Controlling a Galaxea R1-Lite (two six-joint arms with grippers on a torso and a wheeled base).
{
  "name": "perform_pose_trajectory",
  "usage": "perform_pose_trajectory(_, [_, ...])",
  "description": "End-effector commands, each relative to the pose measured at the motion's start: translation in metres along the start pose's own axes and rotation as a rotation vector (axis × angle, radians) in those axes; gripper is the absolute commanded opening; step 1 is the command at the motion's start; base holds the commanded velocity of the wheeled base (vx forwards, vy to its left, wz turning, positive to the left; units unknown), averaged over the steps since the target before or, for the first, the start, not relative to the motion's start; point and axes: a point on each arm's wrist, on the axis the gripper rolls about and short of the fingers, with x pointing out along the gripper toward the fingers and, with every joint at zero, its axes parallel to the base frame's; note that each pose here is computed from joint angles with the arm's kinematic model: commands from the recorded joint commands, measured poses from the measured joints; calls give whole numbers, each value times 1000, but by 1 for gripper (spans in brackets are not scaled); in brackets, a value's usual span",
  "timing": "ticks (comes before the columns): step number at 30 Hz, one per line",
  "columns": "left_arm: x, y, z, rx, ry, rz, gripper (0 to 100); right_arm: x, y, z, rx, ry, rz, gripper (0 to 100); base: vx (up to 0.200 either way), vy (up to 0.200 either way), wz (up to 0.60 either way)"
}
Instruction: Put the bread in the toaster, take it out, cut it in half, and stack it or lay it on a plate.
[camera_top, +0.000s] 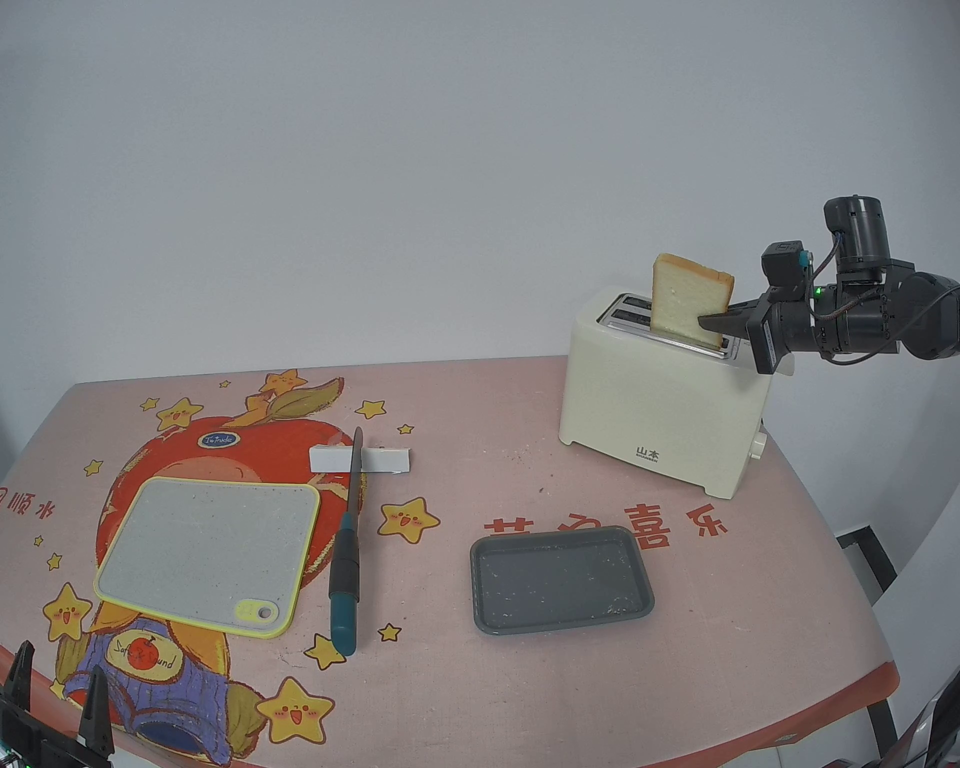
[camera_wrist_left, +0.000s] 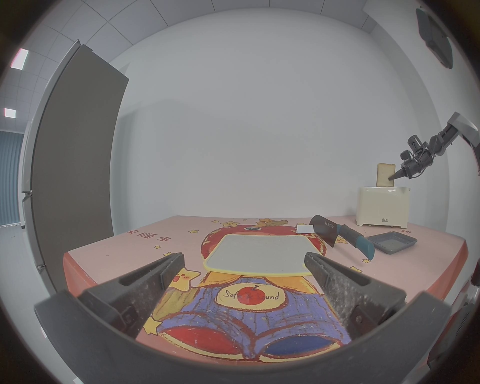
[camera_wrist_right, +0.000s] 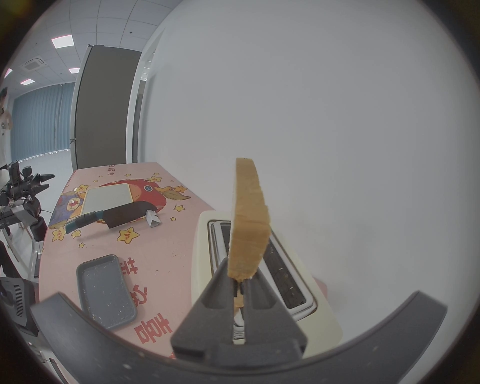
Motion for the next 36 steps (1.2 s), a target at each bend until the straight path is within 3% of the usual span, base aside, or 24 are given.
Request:
perform_pose_trajectory(1, [1,0,-5,0,11,0,100,-1,-1,2,-4,-7,-6,0,0,0,0])
perform_pose_trajectory(15, [1,0,-5,0,11,0,100,10,-5,-4,3,22,-37,0,0,0,0])
perform_pose_trajectory(36, [1,0,-5,0,11,0,100,14,-3,-6,3,34,-25,0,0,0,0])
